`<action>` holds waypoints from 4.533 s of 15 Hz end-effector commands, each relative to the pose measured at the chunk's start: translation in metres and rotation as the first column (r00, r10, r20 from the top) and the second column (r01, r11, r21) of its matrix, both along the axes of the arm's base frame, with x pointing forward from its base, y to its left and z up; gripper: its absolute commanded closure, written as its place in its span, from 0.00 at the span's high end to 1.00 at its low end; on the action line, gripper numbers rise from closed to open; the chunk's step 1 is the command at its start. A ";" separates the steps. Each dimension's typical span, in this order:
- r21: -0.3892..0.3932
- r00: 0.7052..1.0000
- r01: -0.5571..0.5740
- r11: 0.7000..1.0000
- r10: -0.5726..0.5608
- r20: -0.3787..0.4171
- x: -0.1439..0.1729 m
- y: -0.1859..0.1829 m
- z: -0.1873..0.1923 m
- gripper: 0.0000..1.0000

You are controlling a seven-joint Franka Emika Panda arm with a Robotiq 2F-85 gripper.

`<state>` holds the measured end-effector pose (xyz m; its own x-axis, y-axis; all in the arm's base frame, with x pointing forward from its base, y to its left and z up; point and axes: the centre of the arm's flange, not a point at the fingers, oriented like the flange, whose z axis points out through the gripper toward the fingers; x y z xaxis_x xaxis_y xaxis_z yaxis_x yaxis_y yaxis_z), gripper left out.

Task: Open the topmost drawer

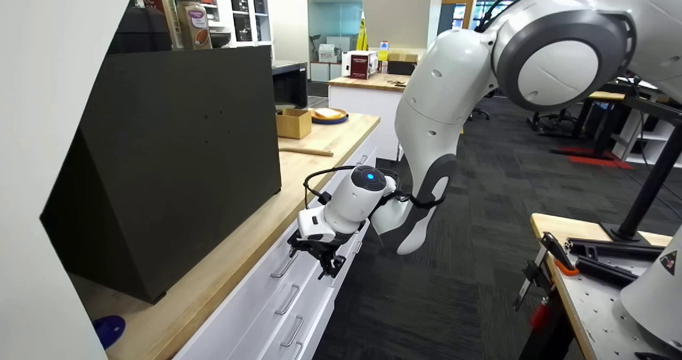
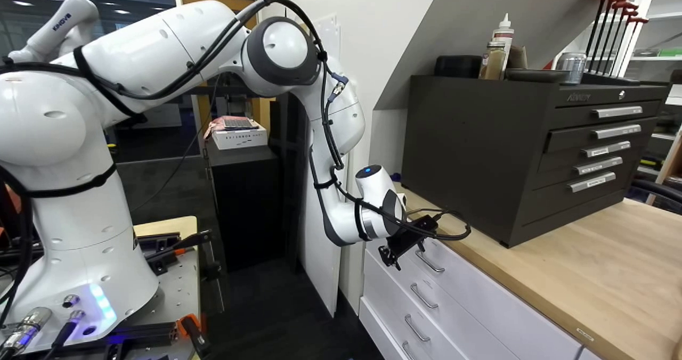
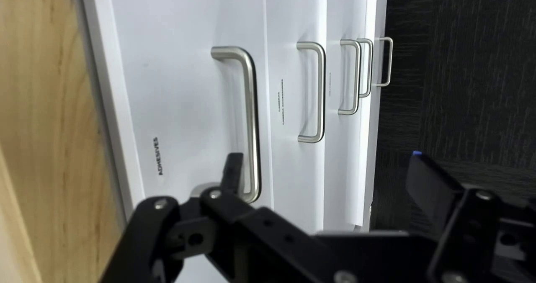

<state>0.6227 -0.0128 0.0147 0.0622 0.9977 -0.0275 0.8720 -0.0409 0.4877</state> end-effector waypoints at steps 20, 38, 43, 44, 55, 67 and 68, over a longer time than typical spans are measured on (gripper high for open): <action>0.081 0.999 -0.017 0.997 0.020 -0.042 0.034 -0.021 -0.010 1.00; 0.013 0.995 -0.086 0.996 0.086 -0.042 0.016 -0.015 -0.008 1.00; -0.002 0.995 -0.084 0.996 0.084 -0.062 0.013 -0.013 0.002 1.00; 0.006 0.994 -0.082 0.997 0.083 -0.068 0.012 -0.012 0.007 1.00; 0.021 0.991 -0.052 0.998 0.054 -0.119 0.032 -0.014 -0.003 1.00; 0.004 0.988 -0.135 0.991 0.135 -0.080 0.045 -0.018 -0.021 1.00; 0.005 0.986 -0.142 0.990 0.142 -0.083 0.046 -0.019 -0.024 1.00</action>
